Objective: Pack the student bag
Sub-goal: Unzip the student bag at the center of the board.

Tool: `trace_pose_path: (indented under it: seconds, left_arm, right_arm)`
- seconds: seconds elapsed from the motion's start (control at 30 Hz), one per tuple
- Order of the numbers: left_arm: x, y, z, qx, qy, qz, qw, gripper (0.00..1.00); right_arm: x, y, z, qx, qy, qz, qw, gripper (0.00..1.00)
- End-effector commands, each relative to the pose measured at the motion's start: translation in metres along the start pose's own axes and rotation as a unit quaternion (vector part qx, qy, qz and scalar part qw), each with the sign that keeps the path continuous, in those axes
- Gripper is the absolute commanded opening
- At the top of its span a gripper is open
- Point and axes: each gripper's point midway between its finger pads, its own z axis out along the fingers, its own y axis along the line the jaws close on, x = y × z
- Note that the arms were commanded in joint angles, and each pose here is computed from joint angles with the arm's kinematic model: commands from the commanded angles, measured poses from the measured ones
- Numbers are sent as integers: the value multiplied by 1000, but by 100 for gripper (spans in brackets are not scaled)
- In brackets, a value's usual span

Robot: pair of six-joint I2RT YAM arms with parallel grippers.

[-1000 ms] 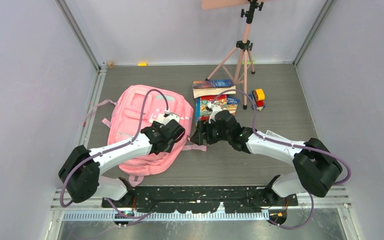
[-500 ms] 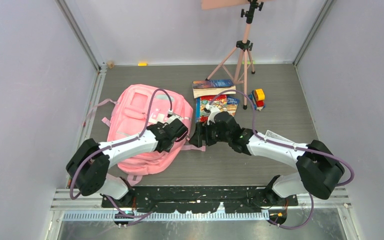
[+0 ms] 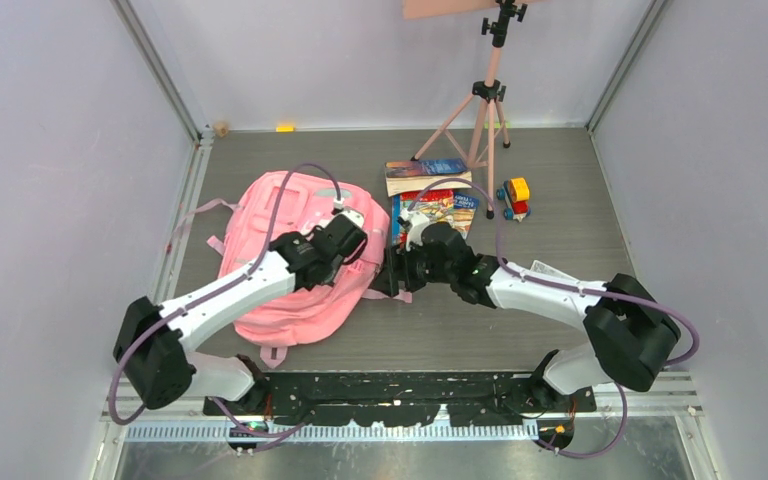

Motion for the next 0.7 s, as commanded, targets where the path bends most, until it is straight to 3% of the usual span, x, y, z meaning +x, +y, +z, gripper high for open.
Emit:
trace_pose_path:
  seconds: [0.0,0.33,0.43,0.67]
  left_arm:
    - [-42,23,-35,35,-69,-5,997,0]
    - [-63,37,-37,101,-145,-64,982,0]
    - [-61,38,-33,125,-146,-90,977,0]
    - [-57,39,-29,143,-144,-108,973,0]
  right_arm:
    - [-35,34,-1,-57,-40,-40,997,74]
    - [-38,25,-2,-70,-62,-45,995,65]
    - [-27,12,9,-61,-39,-47,996,68]
    - [-29,-2,30,-56,-55,-48,996,68]
